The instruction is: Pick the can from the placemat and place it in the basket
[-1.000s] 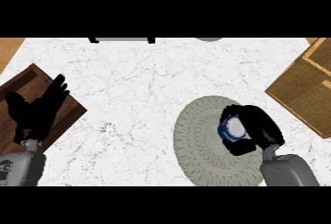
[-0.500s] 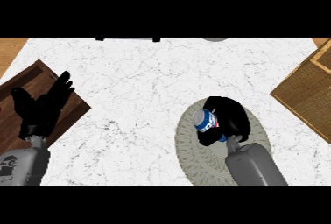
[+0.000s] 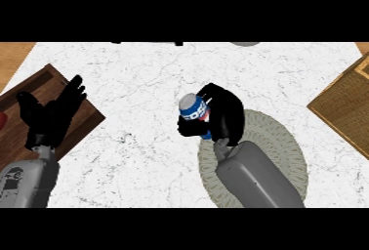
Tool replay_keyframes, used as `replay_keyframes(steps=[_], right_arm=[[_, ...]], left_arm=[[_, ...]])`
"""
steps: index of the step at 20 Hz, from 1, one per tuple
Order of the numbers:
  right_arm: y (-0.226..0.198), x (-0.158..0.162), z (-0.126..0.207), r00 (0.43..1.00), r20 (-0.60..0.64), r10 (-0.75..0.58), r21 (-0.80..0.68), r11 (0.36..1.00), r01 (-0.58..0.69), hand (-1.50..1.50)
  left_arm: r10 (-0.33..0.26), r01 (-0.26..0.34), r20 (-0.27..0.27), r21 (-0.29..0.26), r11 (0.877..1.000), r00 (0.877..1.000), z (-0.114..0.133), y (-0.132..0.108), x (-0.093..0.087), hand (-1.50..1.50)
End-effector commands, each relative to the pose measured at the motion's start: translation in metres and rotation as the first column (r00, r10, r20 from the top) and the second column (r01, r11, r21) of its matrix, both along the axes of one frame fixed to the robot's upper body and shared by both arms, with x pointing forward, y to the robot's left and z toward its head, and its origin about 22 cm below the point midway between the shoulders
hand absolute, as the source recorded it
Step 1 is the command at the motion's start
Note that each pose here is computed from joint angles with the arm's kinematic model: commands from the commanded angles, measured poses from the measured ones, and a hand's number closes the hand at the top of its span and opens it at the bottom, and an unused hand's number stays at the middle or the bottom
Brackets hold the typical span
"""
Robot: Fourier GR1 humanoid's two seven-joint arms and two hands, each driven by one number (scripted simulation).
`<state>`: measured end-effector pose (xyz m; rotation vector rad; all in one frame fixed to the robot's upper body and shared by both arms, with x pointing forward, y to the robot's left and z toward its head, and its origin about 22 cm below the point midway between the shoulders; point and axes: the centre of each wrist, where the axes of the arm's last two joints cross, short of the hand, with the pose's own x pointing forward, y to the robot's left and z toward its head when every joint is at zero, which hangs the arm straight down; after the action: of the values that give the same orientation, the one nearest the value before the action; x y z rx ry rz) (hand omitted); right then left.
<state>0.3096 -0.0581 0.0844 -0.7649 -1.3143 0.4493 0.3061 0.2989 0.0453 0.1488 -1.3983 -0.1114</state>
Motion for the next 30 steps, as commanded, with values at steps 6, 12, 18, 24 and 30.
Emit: replay_keyframes(steps=[6,12,18,24,30], right_arm=[[0.057,-0.005,0.073,0.937,0.321,-0.137,0.081,0.99,0.117,1.5],[0.057,0.014,0.138,0.913,0.329,-0.242,0.049,0.97,0.24,1.5],[0.038,0.044,0.183,0.869,0.361,-0.338,0.025,0.935,0.354,1.5],[-0.001,0.071,0.206,0.816,0.411,-0.406,0.001,0.895,0.445,1.5],[-0.04,0.091,0.214,0.752,0.417,-0.51,-0.081,0.804,0.59,1.5]], left_arm=[[0.049,-0.048,-0.029,0.012,0.999,0.998,0.004,0.025,0.0,0.0],[0.045,-0.045,-0.006,0.013,0.999,0.999,0.0,0.023,-0.006,0.0],[0.038,-0.038,-0.009,-0.001,0.999,0.999,-0.008,0.014,-0.015,0.0],[0.04,-0.04,0.007,-0.007,0.999,0.999,-0.018,0.026,-0.015,0.0],[0.037,-0.037,-0.008,-0.005,0.999,0.999,-0.015,0.013,-0.021,0.0]])
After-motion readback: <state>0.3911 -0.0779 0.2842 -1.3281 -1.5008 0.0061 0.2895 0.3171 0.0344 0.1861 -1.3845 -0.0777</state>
